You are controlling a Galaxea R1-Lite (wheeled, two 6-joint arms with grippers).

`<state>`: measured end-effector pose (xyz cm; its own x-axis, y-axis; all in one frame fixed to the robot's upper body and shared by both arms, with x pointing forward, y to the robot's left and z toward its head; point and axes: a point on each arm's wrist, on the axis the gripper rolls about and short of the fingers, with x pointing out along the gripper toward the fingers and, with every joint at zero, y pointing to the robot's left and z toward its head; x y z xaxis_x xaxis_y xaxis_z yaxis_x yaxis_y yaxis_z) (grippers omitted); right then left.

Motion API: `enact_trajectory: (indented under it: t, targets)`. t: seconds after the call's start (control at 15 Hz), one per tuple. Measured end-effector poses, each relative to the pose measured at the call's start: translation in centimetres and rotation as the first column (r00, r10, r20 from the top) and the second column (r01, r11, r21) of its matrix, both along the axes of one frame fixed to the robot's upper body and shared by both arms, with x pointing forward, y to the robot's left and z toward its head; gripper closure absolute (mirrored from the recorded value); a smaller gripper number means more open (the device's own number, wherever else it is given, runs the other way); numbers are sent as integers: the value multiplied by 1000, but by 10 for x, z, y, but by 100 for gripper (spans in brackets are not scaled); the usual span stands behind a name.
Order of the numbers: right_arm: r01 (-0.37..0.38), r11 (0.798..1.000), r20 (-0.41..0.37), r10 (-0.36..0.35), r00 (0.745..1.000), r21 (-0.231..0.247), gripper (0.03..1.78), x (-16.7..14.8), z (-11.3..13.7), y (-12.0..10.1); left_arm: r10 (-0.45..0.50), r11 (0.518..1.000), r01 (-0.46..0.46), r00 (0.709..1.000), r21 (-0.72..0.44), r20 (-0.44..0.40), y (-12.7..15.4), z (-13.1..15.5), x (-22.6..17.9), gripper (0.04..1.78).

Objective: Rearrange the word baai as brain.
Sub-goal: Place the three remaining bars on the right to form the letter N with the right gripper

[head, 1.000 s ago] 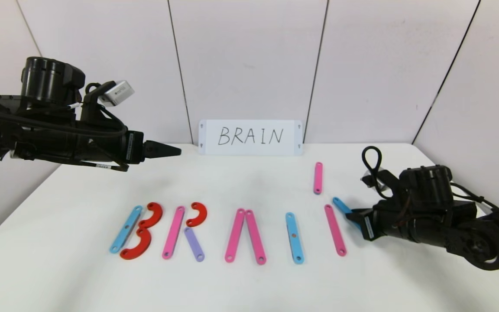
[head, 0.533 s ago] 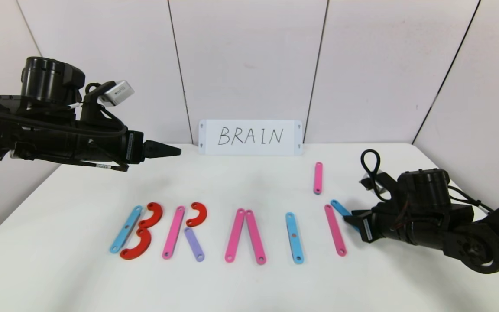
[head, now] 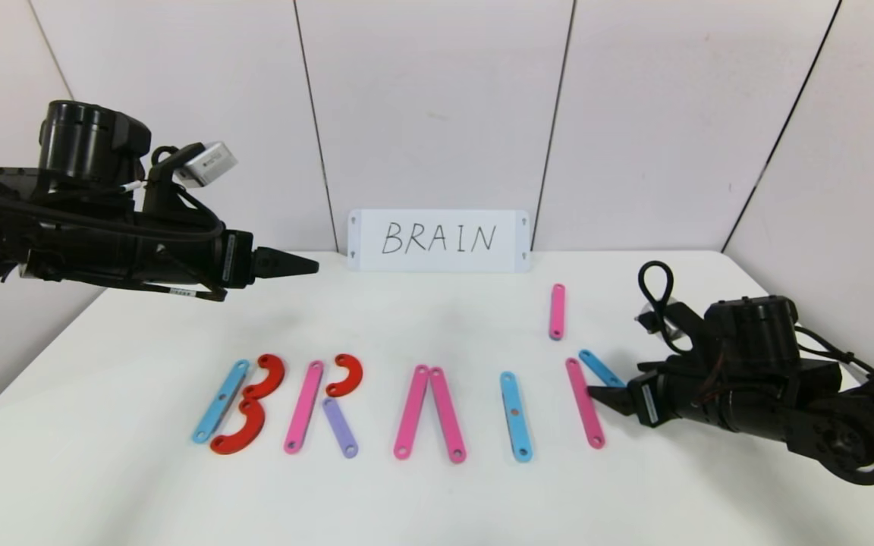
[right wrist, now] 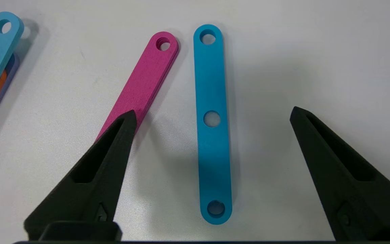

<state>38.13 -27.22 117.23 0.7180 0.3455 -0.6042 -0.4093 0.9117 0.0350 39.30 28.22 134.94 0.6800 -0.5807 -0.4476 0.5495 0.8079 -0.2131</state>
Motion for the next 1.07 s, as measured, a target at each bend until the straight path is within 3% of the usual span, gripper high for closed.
enact_trajectory:
  t: [0.13, 0.47, 0.67, 1.07]
  targets:
    - [2, 1000, 12, -2, 1000, 3, 9, 1, 3, 0, -3, 1000, 3, 1000, 1, -2, -1, -1, 0, 8]
    - [13, 1000, 54, -13, 998, 4, 7, 12, 16, 4, -6, 1000, 6, 1000, 2, -3, -2, -1, -1, 8]
    - [67, 998, 62, -66, 996, -14, 7, 29, 29, 16, -5, 1000, 5, 1000, 2, -4, -2, -1, 0, 8]
    - [205, 978, 62, -206, 977, 31, 7, 83, 41, 58, -5, 1000, 5, 1000, 2, -5, -2, -2, 1, 8]
